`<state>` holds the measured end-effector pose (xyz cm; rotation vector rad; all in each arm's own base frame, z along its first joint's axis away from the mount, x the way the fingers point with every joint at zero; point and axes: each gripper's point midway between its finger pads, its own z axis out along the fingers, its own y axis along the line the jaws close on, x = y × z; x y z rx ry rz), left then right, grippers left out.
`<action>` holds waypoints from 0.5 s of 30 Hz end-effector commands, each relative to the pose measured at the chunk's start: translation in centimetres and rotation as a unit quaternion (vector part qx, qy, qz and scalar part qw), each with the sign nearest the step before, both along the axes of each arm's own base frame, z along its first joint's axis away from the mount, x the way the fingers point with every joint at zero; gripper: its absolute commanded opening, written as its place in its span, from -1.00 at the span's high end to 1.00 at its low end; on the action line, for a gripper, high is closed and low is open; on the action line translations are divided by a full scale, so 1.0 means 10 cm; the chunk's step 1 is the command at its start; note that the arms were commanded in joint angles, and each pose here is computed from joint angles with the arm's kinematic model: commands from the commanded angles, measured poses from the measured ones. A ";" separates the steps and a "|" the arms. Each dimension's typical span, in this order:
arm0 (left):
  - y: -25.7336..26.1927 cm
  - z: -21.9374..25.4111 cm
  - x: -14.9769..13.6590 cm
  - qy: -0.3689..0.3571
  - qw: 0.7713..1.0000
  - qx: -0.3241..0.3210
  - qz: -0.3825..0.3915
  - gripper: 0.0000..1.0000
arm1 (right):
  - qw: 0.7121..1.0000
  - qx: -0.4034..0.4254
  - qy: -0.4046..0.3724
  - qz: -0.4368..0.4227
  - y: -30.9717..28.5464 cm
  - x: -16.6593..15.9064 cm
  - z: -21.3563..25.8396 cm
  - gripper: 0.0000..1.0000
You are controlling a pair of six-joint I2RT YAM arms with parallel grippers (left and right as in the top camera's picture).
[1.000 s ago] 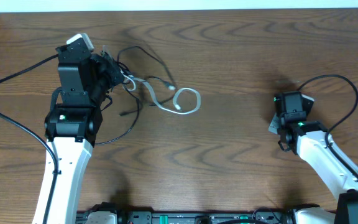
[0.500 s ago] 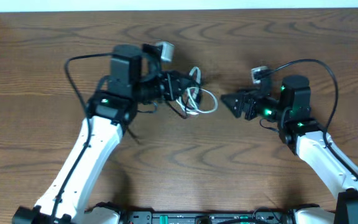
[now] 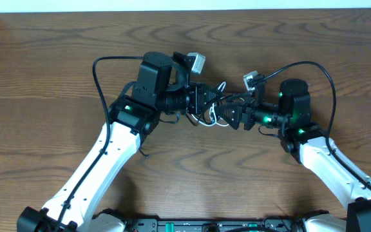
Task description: Untangle cables
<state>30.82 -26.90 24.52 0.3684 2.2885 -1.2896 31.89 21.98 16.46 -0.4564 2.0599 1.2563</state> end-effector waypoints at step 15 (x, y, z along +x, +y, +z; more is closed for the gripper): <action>0.09 0.32 -0.06 -0.005 0.997 -0.065 -0.040 0.85 | 0.864 -0.288 0.168 -0.377 -1.40 0.15 -1.12 -0.43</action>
